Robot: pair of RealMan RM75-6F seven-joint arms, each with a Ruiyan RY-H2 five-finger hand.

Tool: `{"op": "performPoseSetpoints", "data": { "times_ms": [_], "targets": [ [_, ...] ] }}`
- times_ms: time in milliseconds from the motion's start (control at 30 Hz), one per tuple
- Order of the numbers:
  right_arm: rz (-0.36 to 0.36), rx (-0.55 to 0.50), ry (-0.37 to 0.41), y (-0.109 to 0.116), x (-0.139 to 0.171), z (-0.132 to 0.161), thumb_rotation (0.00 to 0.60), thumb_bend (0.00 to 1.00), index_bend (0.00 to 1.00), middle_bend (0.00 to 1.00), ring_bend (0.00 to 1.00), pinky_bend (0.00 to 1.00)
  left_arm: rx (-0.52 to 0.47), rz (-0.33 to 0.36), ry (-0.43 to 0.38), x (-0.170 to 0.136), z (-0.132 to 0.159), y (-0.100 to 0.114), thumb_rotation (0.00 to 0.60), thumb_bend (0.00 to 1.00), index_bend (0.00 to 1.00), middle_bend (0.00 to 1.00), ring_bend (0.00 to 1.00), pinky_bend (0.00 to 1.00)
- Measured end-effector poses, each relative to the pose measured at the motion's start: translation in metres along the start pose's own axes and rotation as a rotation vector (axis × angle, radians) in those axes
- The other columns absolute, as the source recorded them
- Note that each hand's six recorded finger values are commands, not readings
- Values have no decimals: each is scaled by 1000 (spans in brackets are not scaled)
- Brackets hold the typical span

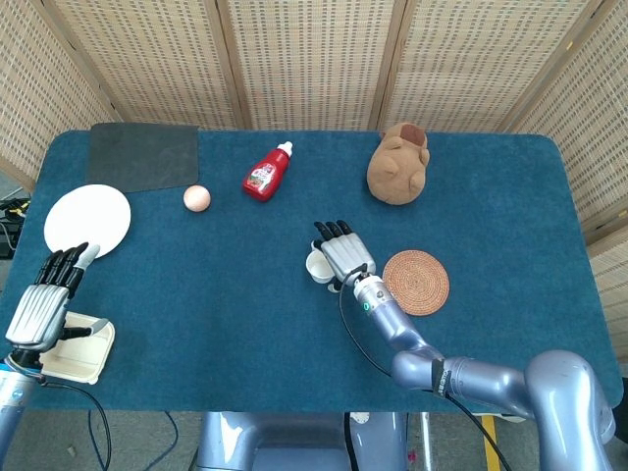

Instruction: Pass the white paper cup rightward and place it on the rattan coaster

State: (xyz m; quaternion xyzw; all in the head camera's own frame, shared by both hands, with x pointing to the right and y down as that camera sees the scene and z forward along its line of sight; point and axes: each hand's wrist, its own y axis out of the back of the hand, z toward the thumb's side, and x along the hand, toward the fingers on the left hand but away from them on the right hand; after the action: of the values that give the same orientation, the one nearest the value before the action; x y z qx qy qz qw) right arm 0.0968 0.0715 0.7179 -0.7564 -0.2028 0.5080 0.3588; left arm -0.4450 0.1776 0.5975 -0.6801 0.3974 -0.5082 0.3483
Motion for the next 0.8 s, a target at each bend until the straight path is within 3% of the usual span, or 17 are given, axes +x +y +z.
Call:
{"op": "performPoseSetpoints", "data": {
  "times_ms": [500,800],
  "targets": [
    [-15,10,0,3,5,-1,600,14,435,96,0,0,-7,2,-4,0,0,0,600,116,0,0,0,0],
    [-67,32,-32,26,18,-17,600,15,437,97,0,0,-3,4,-9,-1,2,1,600,116,0,0,0,0]
  ]
}}
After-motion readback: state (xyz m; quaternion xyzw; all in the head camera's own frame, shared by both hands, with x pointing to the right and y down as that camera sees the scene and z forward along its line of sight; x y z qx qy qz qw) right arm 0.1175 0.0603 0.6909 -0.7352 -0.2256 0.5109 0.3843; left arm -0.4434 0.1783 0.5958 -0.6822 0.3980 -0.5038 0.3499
